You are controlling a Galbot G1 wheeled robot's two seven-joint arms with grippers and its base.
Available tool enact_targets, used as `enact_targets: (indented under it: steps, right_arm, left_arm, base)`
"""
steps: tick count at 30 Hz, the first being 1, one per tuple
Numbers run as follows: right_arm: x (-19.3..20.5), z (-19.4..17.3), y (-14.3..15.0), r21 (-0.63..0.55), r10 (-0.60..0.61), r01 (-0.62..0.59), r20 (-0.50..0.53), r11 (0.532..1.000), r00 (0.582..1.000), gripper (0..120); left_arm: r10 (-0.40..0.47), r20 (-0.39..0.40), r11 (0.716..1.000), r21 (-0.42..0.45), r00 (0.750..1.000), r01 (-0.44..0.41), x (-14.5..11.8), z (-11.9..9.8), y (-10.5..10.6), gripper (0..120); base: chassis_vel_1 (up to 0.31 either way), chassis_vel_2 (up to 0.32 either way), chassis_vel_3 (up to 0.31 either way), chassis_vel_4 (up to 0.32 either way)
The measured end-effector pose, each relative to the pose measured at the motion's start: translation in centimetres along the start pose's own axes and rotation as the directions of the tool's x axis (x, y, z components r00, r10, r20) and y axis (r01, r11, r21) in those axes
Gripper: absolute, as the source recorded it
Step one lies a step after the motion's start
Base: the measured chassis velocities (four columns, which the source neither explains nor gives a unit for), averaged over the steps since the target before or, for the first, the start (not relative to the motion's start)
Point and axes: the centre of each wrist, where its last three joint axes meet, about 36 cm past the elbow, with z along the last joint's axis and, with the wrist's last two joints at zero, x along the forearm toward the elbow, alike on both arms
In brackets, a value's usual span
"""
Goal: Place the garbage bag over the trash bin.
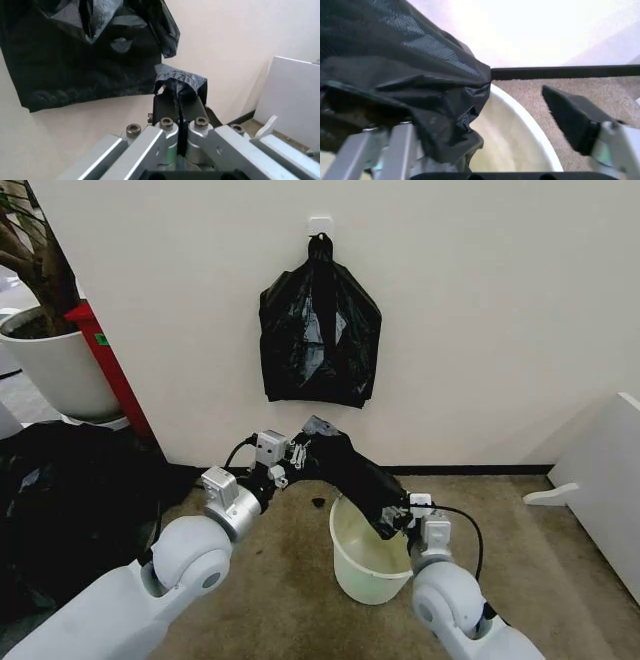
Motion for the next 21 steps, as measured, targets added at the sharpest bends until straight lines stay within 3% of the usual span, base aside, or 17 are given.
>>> enact_targets:
  steps: [10,12,17,21]
  right_arm:
    - [-1.7,-2.4,-0.9,-0.114,0.006,-0.001,0.048,0.993,0.999,24]
    - [-1.7,-2.7,-1.1,-0.123,0.006,0.001,0.053,0.992,0.999,22]
    - [0.3,-6.9,-3.5,-0.171,-0.010,0.034,0.140,0.985,0.990,1]
    - [2.7,-10.1,-4.5,-0.190,-0.036,0.075,0.203,0.979,0.979,0]
  left_arm:
    - [0.030,0.011,1.000,0.004,0.999,-0.030,0.0,0.0,0.0,0]
    - [0.031,0.012,0.999,0.004,0.999,-0.032,0.0,0.0,0.0,0]
    - [0.068,0.020,0.998,0.009,0.997,-0.068,0.1,-0.4,0.2,0]
    - [0.114,0.030,0.993,0.019,0.993,-0.115,0.4,-0.7,0.1,0]
  base:
    - [0.000,0.000,0.000,0.000]
    - [0.000,0.000,0.000,0.000]
    - [0.000,0.000,0.000,0.000]
    - [0.000,0.000,0.000,0.000]
